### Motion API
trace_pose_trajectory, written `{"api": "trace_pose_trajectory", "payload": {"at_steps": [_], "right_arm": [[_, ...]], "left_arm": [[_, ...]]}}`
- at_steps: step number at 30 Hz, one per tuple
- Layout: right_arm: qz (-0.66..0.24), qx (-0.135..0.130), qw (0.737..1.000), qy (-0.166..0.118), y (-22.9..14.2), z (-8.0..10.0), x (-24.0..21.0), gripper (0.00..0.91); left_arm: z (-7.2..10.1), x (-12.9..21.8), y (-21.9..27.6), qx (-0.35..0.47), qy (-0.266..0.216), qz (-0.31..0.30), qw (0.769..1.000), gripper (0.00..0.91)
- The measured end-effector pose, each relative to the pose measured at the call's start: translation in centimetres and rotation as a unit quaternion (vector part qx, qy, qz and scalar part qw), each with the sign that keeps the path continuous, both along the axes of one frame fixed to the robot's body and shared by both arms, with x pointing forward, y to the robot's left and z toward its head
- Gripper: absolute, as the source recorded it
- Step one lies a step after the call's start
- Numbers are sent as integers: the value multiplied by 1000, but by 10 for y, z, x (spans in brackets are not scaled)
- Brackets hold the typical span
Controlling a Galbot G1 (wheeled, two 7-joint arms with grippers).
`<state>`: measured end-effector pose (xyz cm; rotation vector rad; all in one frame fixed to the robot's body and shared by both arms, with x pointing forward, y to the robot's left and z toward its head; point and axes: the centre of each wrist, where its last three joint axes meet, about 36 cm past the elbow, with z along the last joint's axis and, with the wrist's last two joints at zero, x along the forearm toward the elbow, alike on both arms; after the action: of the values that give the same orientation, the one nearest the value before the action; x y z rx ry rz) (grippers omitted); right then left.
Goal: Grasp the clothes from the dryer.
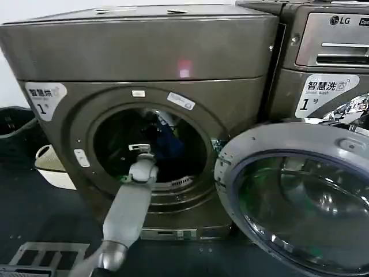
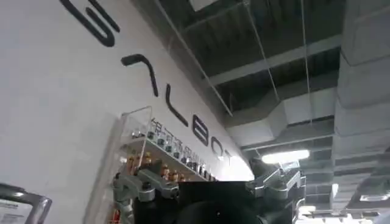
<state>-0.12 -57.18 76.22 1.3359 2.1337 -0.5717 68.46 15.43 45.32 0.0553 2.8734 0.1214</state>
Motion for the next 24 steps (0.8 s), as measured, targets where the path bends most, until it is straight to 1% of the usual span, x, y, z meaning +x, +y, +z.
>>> {"api": "trace_pose_trajectory", "payload": {"at_steps": [9,24], "right_arm": [[0,-1,1000,-2,0,-1,0,907],[-2,-3,1000,-1,2,2,-1,907]], "left_arm": [[2,0,4,1,1,7,1000,0],[3,0,0,13,18,-11,1000,0]]}}
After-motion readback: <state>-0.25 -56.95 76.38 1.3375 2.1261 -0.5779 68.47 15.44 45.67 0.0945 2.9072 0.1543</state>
